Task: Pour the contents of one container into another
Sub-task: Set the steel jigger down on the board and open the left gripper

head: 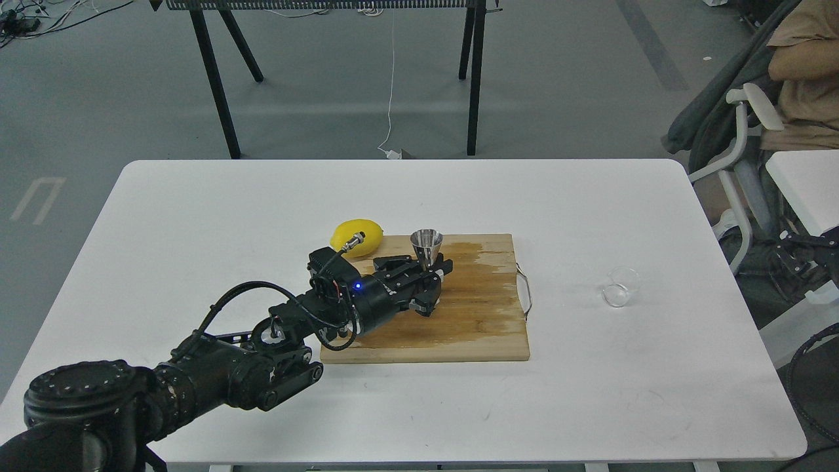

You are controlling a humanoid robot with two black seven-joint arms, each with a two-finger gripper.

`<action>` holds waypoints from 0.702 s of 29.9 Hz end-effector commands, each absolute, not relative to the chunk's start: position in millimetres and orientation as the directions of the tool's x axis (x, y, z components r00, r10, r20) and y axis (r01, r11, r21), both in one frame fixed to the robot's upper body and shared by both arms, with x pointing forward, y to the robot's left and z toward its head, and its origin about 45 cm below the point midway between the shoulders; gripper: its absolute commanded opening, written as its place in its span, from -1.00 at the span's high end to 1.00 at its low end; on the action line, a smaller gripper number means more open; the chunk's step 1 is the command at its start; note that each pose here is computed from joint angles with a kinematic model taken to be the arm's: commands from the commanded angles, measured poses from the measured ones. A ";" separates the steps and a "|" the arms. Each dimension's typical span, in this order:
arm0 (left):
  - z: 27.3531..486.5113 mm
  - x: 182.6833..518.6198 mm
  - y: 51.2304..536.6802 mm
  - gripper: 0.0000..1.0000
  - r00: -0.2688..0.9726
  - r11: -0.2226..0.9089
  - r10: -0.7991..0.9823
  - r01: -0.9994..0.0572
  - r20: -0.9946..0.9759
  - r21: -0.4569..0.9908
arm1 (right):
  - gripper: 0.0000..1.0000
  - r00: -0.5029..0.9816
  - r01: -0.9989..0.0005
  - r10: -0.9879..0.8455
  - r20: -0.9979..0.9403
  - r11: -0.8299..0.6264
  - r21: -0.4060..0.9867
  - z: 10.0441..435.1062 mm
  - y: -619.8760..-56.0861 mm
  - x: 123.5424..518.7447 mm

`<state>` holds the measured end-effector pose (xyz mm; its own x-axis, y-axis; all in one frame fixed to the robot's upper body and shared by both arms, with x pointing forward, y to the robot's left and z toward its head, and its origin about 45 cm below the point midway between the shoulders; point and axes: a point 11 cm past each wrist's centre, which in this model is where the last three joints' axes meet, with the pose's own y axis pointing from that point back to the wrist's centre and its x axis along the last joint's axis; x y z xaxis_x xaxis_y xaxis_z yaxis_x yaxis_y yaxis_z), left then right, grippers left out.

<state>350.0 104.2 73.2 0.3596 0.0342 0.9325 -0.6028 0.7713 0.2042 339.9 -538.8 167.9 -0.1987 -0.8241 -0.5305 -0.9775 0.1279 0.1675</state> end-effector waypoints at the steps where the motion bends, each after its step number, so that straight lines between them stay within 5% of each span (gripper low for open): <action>1: 72.8 350.1 104.7 0.61 0.359 0.771 0.032 -0.603 0.933 0.206 | -0.99 -0.199 -0.978 -0.824 -0.530 0.129 0.166 168.7 -539.4 340.0; 21: 72.0 349.2 104.7 0.36 0.361 0.771 0.030 -0.601 0.932 0.208 | -0.99 -0.201 -0.977 -0.824 -0.530 0.129 0.170 167.2 -539.1 339.2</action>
